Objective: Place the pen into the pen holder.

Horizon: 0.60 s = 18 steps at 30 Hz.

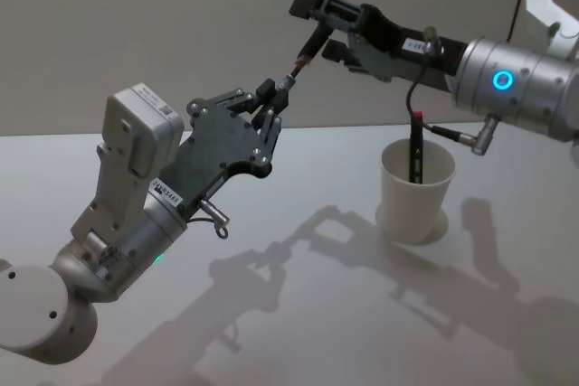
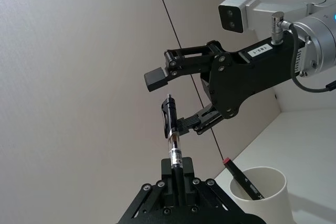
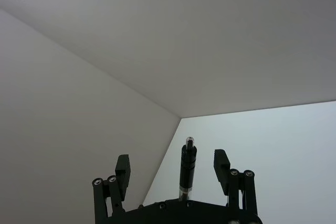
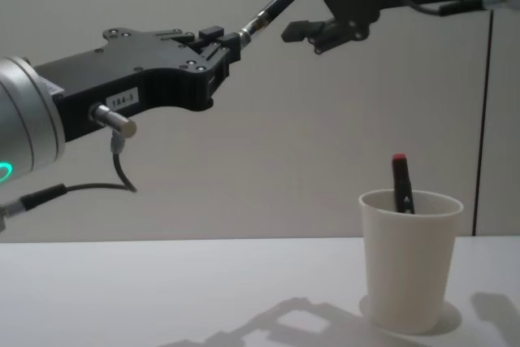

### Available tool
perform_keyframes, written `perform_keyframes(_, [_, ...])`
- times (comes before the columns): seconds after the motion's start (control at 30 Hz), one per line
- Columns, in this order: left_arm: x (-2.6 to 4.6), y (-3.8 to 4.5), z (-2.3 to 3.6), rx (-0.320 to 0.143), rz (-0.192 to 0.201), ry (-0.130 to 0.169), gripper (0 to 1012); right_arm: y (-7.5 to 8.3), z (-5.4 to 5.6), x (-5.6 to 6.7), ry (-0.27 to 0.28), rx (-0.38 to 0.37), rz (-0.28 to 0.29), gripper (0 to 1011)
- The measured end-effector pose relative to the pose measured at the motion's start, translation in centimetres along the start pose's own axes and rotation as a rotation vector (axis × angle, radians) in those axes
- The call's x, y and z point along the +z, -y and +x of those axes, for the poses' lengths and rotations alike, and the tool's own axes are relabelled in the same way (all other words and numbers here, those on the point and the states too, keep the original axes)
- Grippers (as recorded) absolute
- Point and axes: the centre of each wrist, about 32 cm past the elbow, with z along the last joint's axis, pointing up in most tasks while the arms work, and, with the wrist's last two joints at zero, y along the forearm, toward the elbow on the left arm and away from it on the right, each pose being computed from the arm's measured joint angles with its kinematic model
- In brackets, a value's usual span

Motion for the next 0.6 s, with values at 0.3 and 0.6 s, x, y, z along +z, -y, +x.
perform_keyframes(0.3, [0.00,0.01,0.01,0.000,-0.001,-0.001,115,-0.4,0.3,-0.8,0.015,0.005,0.011,1001])
perform_keyframes(0.6, [0.00,0.01,0.01,0.000,-0.002,0.000,115,-0.5,0.7,-1.3,0.030,-0.024,-0.003,1001])
